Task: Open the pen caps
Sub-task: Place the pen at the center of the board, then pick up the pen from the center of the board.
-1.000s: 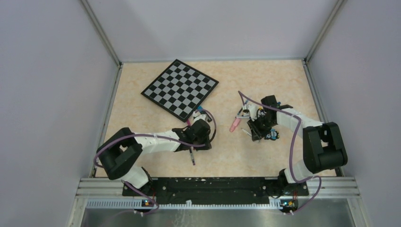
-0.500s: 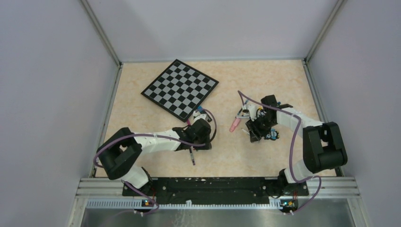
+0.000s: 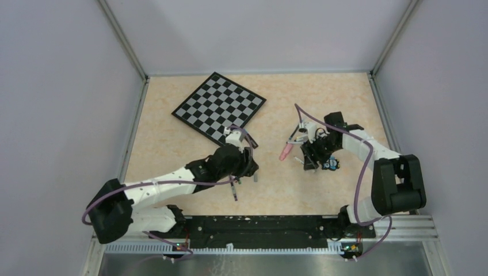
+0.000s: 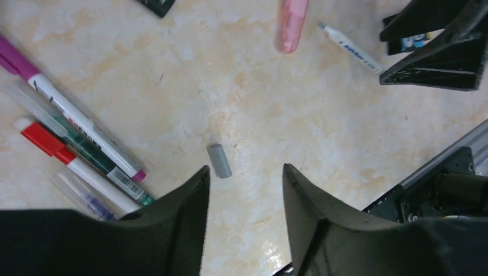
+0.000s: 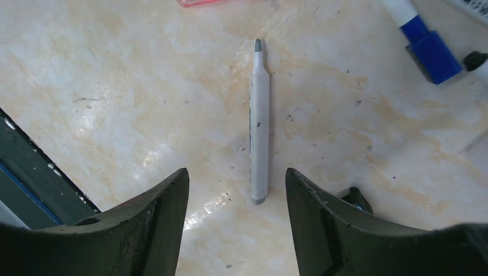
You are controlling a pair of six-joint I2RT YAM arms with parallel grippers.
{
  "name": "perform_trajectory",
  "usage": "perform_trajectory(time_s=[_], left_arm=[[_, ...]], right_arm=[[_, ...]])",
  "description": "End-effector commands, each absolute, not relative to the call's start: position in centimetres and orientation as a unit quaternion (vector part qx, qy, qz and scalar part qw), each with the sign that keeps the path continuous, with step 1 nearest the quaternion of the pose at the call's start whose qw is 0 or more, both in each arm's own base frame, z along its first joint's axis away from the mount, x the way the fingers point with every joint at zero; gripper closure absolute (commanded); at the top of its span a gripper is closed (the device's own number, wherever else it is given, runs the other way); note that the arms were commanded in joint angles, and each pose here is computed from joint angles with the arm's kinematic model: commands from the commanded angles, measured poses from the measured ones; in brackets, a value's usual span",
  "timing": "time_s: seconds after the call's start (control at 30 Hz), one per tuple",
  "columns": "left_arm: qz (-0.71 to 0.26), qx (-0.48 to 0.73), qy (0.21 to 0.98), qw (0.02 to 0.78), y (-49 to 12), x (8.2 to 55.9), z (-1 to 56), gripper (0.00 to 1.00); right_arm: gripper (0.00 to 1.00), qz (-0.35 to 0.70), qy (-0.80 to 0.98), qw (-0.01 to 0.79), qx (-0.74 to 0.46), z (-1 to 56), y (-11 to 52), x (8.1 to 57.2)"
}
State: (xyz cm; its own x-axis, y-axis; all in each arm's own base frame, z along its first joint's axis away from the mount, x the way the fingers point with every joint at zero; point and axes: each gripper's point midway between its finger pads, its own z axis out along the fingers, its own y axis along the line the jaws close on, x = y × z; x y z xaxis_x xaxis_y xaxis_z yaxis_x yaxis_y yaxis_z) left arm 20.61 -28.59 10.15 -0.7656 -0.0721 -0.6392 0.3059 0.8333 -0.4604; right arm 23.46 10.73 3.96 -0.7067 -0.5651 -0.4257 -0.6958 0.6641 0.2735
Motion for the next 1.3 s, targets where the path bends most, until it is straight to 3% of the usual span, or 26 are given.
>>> perform_trajectory(time_s=[0.0, 0.17, 0.37, 0.5, 0.6, 0.7, 1.0, 1.27], left_arm=[[-0.331, 0.065, 0.836, 0.432, -27.9, 21.4, 13.8, 0.37], [-0.375, 0.034, 0.786, 0.491, -25.5, 20.8, 16.1, 0.02], [-0.431, 0.015, 0.742, 0.513, -24.1, 19.2, 16.2, 0.01], [-0.437, 0.02, 0.739, 0.513, -23.8, 18.6, 15.7, 0.01], [-0.433, 0.024, 0.744, 0.509, -23.8, 18.6, 15.3, 0.01], [-0.43, 0.029, 0.748, 0.505, -23.8, 18.5, 15.1, 0.01], [-0.436, 0.031, 0.749, 0.498, -24.1, 18.3, 14.7, 0.01], [-0.44, 0.038, 0.753, 0.488, -24.8, 18.3, 14.2, 0.01]], right_arm=[[0.39, 0.257, 0.866, 0.24, -0.356, 8.8, 11.8, 25.6], [0.36, 0.282, 0.848, 0.309, -0.326, 12.1, 10.6, 27.2], [0.25, 0.297, 0.797, 0.378, -0.366, 15.0, 8.4, 28.8], [0.23, 0.276, 0.741, 0.396, -0.467, 15.0, 6.8, 29.5], [0.21, 0.251, 0.67, 0.363, -0.597, 13.1, 5.4, 28.0], [0.2, 0.231, 0.649, 0.317, -0.651, 11.7, 3.5, 28.9], [0.29, 0.183, 0.621, 0.277, -0.71, 9.0, 0.4, 33.4], [0.44, 0.162, 0.636, 0.231, -0.718, 6.2, -0.8, 35.4]])
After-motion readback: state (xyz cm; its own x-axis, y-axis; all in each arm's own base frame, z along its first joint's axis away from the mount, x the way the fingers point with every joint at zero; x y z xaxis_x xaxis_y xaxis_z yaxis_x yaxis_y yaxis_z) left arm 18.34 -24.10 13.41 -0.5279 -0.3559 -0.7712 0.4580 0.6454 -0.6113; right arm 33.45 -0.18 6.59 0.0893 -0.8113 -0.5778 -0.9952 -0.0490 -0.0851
